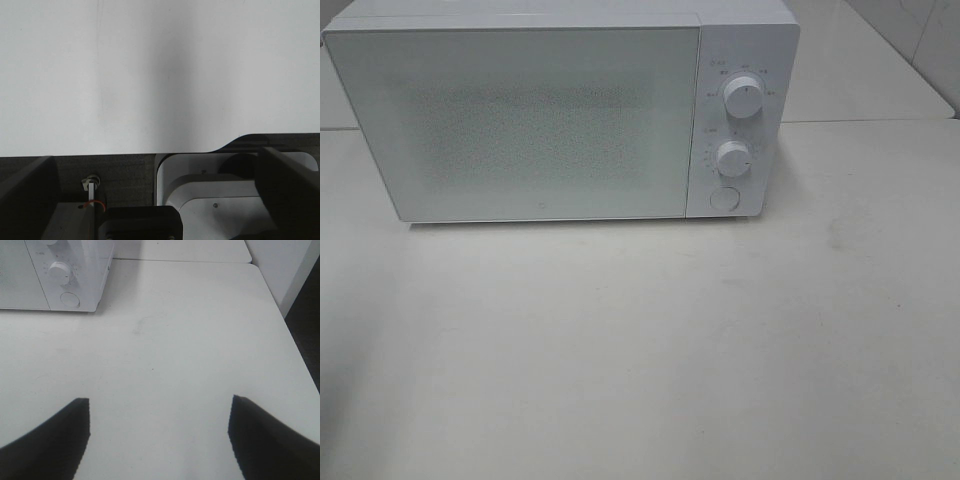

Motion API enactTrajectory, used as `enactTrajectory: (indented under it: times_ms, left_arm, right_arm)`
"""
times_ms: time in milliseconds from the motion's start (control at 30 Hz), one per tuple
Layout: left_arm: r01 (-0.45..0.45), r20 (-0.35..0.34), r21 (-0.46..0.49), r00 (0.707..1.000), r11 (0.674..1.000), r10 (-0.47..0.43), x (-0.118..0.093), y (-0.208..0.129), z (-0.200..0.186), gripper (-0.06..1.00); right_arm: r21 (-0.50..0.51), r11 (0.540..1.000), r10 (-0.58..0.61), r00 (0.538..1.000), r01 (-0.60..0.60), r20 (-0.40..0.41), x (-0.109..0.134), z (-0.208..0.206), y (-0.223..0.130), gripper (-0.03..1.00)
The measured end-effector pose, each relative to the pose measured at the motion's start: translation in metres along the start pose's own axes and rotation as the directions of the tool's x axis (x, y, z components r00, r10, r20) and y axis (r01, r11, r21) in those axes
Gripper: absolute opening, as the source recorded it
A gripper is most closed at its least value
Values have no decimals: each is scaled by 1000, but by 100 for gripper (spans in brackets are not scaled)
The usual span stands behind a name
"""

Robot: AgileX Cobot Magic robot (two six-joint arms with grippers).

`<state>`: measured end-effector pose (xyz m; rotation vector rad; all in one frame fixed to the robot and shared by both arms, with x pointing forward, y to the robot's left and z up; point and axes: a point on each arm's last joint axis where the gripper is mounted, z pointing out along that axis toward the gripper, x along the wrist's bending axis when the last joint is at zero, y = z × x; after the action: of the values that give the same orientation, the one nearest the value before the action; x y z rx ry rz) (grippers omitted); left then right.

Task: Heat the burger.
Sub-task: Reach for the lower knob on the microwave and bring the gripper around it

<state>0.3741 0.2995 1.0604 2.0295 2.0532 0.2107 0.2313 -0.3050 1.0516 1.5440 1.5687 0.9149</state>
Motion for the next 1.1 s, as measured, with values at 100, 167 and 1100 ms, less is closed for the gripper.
enactTrajectory:
  times_ms: [100, 167, 1100]
  left_arm:
    - [-5, -2, -52, 1000, 999, 5, -1, -17, -6, 98]
    - [-6, -2, -72, 1000, 997, 6, -1, -23, -7, 98]
    - [-54, -36, -701, 999, 711, 40, -4, -134, -33, 98]
  right_arm:
    - [0, 1000, 0, 1000, 0, 0, 0, 0, 0, 75]
    - [0, 1000, 0, 1000, 0, 0, 0, 0, 0, 75]
    - [0, 1000, 0, 1000, 0, 0, 0, 0, 0, 75]
